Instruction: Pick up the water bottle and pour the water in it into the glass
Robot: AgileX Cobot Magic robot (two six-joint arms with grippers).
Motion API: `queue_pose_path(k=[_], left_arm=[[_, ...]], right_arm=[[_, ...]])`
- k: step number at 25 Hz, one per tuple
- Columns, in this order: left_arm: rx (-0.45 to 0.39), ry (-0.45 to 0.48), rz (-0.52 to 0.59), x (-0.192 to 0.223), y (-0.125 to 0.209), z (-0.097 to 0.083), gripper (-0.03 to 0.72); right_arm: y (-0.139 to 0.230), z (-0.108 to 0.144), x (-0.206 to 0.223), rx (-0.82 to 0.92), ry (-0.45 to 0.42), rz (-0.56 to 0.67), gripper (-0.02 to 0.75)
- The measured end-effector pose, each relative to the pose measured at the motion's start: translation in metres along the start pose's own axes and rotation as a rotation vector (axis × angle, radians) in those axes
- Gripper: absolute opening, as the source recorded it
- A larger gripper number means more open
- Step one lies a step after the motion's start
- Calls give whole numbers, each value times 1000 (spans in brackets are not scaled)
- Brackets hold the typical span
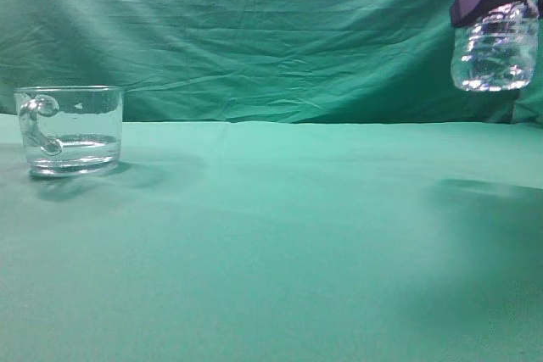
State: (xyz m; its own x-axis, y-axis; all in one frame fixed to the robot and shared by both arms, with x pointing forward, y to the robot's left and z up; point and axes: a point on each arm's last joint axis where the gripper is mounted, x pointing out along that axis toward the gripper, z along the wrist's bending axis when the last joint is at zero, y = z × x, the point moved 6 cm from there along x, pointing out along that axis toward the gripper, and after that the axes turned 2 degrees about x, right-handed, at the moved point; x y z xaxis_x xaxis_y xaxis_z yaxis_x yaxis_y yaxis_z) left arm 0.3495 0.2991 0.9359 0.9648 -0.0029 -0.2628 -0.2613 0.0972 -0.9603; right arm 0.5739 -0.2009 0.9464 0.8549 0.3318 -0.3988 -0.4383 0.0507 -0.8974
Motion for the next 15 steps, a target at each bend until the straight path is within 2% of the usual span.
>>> queue_pose_path(k=[8,15], left_arm=[[0,0,0,0,0,0,0],[0,0,0,0,0,0,0]], right_arm=[[39,18,43,-54,-208,-65,258],[59,16,53,-175,-217,-52,258]])
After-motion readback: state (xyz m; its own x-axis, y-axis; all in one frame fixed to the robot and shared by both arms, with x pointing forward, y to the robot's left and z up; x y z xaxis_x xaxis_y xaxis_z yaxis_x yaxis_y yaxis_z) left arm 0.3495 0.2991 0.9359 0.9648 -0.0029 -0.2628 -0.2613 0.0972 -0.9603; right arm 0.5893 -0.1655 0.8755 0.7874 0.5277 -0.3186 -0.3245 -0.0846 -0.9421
